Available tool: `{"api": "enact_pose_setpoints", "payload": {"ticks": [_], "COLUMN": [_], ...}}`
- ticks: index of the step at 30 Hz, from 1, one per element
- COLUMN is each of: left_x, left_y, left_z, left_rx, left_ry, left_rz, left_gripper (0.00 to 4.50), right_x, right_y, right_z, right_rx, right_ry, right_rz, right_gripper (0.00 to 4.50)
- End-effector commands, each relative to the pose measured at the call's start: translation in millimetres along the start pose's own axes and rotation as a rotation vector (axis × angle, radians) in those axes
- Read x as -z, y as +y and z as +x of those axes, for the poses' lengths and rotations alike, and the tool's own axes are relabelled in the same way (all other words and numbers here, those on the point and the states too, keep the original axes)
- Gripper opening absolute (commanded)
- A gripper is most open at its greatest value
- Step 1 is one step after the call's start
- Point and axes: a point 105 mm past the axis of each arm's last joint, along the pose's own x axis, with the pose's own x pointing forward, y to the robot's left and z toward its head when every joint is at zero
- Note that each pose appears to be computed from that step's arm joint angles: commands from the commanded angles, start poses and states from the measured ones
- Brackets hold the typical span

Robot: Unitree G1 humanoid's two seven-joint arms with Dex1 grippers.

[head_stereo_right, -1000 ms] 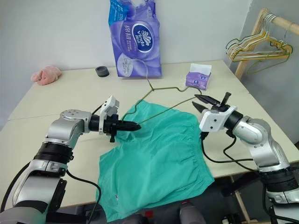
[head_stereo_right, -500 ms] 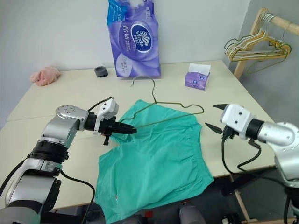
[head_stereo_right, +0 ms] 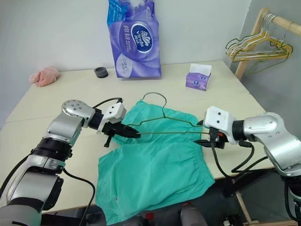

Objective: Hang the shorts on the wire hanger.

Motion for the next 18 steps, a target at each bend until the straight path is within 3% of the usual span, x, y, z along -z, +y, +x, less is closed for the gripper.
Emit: {"api": "enact_pose_setpoints", "payload": {"ticks": [1,10,13,18], "left_x": [-9.6,-5.9,-5.4,-2.5], "left_y": [1.3,1.7,1.7,1.5], "left_z": [-3.2,-1.3,-0.6,-0.2], "left_rx": [-0.009,-0.019,-0.019,-0.021], "left_ry": [0.010,0.035,0.037,0.050], "left_rz": [0.069,0.099,0.103,0.111], "left_gripper": [0.00,0.00,0.00,0.00], "right_x": [-0.6,7.6,12.6,15.9], "right_y": [-7.9,-10.5,-11.5,-13.9], "right_z": [1.5,11.2,16.0,20.7], "right_rx": [0.011,-0.022,-0.022,-0.018], "right_ry": [0.040,0.120,0.143,0.156], "right_rz": [-0.016,-0.021,-0.022,-0.013], "right_gripper": [3.36,3.36,2.77,1.07]}}
